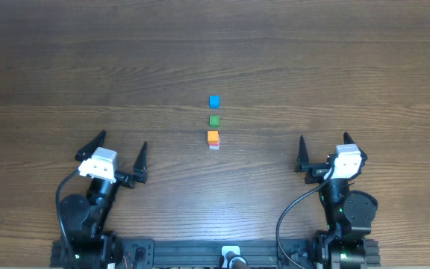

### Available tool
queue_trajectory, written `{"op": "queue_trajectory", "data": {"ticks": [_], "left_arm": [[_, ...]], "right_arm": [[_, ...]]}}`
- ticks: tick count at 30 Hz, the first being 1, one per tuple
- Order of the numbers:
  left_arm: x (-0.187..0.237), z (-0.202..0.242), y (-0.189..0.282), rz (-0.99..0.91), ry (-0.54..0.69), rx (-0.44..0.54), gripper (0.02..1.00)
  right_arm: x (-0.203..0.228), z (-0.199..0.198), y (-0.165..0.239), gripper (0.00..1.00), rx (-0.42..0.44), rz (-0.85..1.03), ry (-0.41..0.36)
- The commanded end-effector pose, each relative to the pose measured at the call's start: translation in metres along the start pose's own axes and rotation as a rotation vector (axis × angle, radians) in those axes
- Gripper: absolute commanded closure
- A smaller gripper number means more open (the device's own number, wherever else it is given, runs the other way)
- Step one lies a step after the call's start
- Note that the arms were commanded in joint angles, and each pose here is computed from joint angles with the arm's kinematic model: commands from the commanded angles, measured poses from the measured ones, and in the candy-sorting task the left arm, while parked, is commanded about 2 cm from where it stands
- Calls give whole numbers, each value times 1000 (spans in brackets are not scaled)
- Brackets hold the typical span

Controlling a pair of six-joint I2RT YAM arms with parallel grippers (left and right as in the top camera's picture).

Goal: Stack Cubes

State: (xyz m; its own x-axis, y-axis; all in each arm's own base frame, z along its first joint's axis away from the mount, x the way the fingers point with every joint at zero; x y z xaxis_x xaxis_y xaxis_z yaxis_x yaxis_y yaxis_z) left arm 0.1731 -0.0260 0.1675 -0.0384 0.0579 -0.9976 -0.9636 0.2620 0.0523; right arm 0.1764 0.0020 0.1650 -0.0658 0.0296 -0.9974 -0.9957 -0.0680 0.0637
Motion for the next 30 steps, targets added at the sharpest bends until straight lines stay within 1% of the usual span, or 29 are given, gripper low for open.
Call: {"op": "queue_trajectory", "data": {"ticks": [1, 11, 13, 14, 15, 17, 18, 19, 21, 23, 24, 25, 28, 30], "left_arm": [[0, -1, 0, -9, -15, 18, 18], [1, -1, 0, -8, -15, 17, 20], [1, -1, 0, -8, -15, 17, 18], [1, -1, 0, -8, -15, 17, 20], [1, -1, 0, -8, -15, 17, 18], [1, -1, 0, -8, -15, 18, 20], [1, -1, 0, -8, -15, 17, 18], [1, -1, 0, -8, -15, 18, 18], [1, -1, 0, -8, -15, 17, 18], [1, -1, 0, -8, -15, 17, 18], [1, -1, 0, -8, -15, 18, 18], [1, -1, 0, -8, -15, 18, 18], [1, -1, 0, -8, -15, 17, 18], [1, -1, 0, -8, -15, 17, 18]], "right_arm": [[1, 1, 0, 9, -10, 1, -3], [1, 1, 0, 9, -15, 0, -6], [1, 5, 0, 7, -55, -1, -49], [0, 7, 0, 7, -74, -4, -52], [-4, 10, 1, 7, -103, -25, -82], [-6, 20, 2, 7, -201, -31, -64], [-7, 28, 4, 7, -279, -41, -28], [-11, 30, 5, 7, -304, -57, -33], [-17, 31, 7, 7, -307, -63, -69], [-29, 31, 10, 7, -310, -86, -79], [-37, 31, 13, 7, -303, -94, -76], [-57, 30, 20, 9, -270, -100, -61], [-85, 29, 30, 9, -235, -101, -25], [-104, 30, 34, 7, -232, -101, -19]]}}
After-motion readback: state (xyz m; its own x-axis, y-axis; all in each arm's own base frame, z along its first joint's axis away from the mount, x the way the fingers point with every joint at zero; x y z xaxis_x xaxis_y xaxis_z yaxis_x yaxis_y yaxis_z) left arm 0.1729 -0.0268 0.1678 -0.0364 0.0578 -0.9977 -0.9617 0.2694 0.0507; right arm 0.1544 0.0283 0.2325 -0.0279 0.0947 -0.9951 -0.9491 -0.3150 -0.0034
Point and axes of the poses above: each gripper's point midway between its finger pads, its own y axis back along the fingers, its own z axis along the line the jaws close on, x = y × z, the point moved 7 cm from there along y, back along the fingers, and after that the axes turned 3 degrees about -y, right-handed, at the moved point
